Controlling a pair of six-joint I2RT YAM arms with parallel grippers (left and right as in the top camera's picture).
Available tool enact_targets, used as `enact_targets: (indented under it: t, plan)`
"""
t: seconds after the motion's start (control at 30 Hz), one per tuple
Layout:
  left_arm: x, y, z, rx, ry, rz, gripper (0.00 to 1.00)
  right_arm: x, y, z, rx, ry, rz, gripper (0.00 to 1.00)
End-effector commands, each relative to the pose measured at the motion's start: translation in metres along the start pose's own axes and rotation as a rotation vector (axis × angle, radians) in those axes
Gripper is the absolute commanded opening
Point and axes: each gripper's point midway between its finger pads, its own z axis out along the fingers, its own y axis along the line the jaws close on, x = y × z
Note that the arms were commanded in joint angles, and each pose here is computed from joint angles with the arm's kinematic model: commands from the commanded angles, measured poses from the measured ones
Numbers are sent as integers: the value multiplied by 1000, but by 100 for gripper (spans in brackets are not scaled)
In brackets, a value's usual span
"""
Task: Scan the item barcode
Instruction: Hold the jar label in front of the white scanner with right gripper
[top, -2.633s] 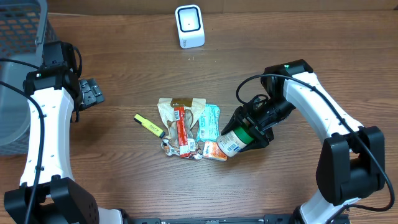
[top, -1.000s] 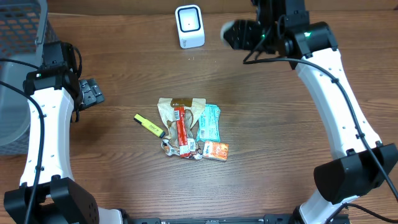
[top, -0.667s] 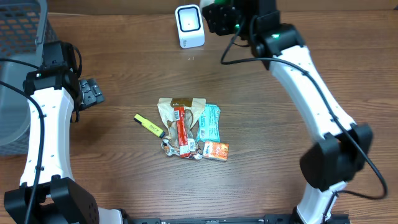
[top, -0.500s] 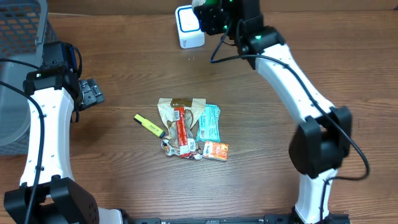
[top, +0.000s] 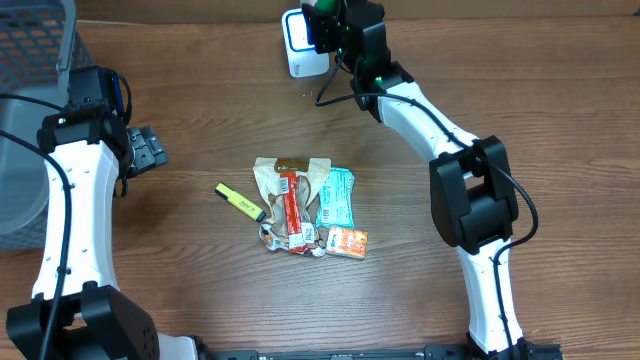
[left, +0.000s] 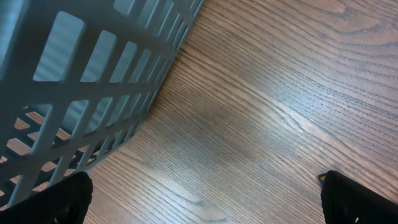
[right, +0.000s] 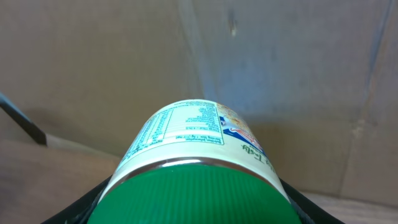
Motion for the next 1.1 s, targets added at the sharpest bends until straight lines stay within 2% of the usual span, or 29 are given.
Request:
enact_targets:
  t: [0.0,0.2,0.43,0.83,1.07]
  plan:
    - [-6,1,-9,7,-30,11,100,-11,3,6,-3,-68,92,4]
    - [-6,1,-9,6,-30,11,100,18,-5,24,-22,-115,186,4]
    - [-6,1,-9,6,-29,11,100,30,-9,30,-33,-134,238,4]
    - [-6,1,-9,7,-30,11,100,17,12,27,-117,-196,235,4]
    - [-6,1,-9,6,-30,11,100,21,13,28,-112,-183,235,4]
